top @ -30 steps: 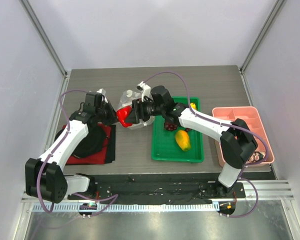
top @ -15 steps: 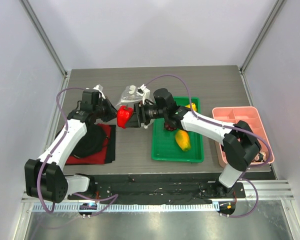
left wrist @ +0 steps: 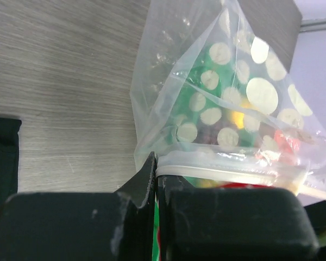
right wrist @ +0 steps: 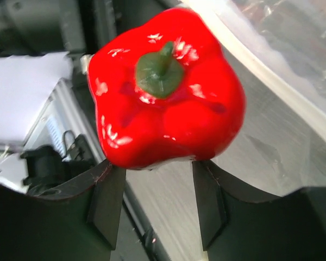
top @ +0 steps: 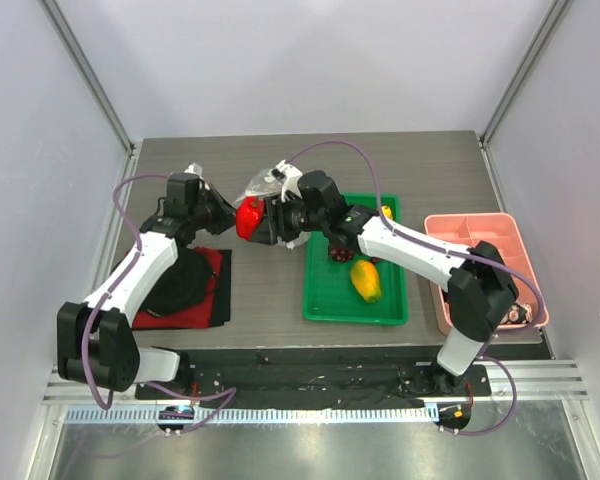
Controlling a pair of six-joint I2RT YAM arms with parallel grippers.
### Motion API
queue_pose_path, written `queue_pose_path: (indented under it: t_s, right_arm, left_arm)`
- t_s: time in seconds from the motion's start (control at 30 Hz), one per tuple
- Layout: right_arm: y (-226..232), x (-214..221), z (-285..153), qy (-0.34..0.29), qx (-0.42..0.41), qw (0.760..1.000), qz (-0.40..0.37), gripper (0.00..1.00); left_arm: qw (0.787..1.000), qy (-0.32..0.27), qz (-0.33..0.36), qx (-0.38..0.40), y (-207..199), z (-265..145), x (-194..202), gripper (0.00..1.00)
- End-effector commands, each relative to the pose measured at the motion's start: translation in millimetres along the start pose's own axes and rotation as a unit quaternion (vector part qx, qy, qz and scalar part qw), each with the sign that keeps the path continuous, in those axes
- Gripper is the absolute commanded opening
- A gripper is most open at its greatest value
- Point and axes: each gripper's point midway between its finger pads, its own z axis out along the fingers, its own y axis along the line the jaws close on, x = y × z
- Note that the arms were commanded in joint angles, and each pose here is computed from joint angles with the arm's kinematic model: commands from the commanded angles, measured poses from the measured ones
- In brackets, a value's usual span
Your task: Open the zip-top bag and remove the fake food
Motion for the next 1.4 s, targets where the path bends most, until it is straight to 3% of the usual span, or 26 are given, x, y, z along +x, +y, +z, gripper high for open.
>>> queue_pose_path:
  t_s: [0.0,0.17,0.23,0.27,0.4,0.67,0.73,0.9,1.1,1.27,1.37]
  right_arm:
    - [9,-66,10,-0.116,0.001,0.992,-0.043,0.11]
    - [5,-72,22,-0.119,-0.004,0.992,-0.044,0.32]
    - [4,-74,27,-0.119,-0.007,0.992,-0.041,0.34]
    - [3,-70,31,-0.113,-0.012,0.993,-0.040,0.41]
    - [-2,-75,39,-0.126,-0.016,0.991,-0.036,0.53]
    - [-34,-57,36,-0.095,0.035,0.995,0.000,0.56]
    - [-39,-51,33,-0.086,0.052,0.995,-0.004,0.64]
    - [-81,-28,35,-0.016,0.150,0.988,-0.025,0.69]
    - [-112,-6,54,0.030,0.183,0.981,-0.055,0.80]
    - [-141,4,72,0.030,0.233,0.972,-0.020,0.87]
    - [-151,-4,76,-0.003,0.269,0.963,0.021,0.96]
  left_arm:
    - [0.997,0.060,0.000,0.038,-15,2,31,0.00]
    - [0.997,0.069,-0.005,0.040,-13,4,39,0.00]
    - [0.997,0.069,-0.006,0.046,-15,4,40,0.00]
    - [0.996,0.071,-0.006,0.047,-15,4,41,0.00]
    - [0.996,0.077,-0.006,0.048,-14,5,46,0.00]
    - [0.998,0.060,0.012,0.023,-4,4,42,0.00]
    - [0.998,0.057,0.016,0.016,-1,5,41,0.00]
    - [0.998,0.061,0.016,0.012,1,8,42,0.00]
    - [0.998,0.053,0.015,0.000,7,10,40,0.00]
    - [0.998,0.054,0.010,-0.011,14,13,45,0.00]
    - [0.998,0.057,0.008,-0.015,18,18,49,0.00]
